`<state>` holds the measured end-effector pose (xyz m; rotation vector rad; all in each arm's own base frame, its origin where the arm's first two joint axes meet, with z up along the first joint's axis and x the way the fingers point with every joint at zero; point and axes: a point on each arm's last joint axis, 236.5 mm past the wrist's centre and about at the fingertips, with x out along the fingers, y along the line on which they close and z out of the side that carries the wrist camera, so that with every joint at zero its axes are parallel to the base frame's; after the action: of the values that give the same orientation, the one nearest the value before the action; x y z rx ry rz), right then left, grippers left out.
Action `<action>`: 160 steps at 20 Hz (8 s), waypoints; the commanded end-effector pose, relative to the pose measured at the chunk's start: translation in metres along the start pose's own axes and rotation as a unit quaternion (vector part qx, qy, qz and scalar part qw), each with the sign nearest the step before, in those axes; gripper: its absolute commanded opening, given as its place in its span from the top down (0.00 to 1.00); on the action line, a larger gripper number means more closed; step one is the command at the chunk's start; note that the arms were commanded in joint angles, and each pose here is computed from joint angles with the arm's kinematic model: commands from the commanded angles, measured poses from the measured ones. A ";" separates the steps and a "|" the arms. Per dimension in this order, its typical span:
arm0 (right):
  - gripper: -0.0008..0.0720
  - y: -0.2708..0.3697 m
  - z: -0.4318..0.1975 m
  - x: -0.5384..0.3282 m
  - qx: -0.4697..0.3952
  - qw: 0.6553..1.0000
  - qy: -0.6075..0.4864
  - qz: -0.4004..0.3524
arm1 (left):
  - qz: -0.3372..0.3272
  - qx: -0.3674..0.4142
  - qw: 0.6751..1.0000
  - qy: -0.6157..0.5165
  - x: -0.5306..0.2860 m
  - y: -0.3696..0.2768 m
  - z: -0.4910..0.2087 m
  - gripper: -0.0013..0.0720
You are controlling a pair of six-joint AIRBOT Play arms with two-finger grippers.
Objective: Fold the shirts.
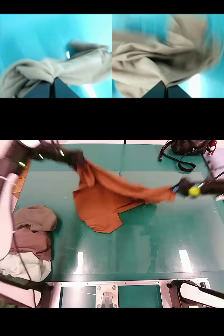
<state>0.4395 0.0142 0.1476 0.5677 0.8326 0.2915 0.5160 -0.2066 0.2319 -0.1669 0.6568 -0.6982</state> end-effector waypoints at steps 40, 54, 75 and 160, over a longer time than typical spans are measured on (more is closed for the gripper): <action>0.47 -0.210 -0.051 0.035 0.162 0.972 0.130 -0.113 | -0.162 -0.273 0.945 0.077 0.058 0.119 -0.135 0.07; 0.50 -0.176 -0.258 0.057 0.264 0.910 0.306 -0.087 | -0.115 -0.328 0.928 0.132 0.004 0.177 -0.176 0.07; 0.97 -0.226 -0.131 0.028 0.191 0.961 0.160 -0.117 | -0.007 -0.354 0.815 0.458 -0.019 0.072 -0.352 0.15; 0.97 -0.180 0.086 0.128 0.100 0.993 -0.059 -0.022 | 0.108 -0.126 0.986 -0.010 0.100 0.145 -0.089 0.94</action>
<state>0.6083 -0.1140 0.0183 0.7539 0.6821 0.0729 0.6160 -0.1462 0.0774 -0.3791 0.6324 -0.3525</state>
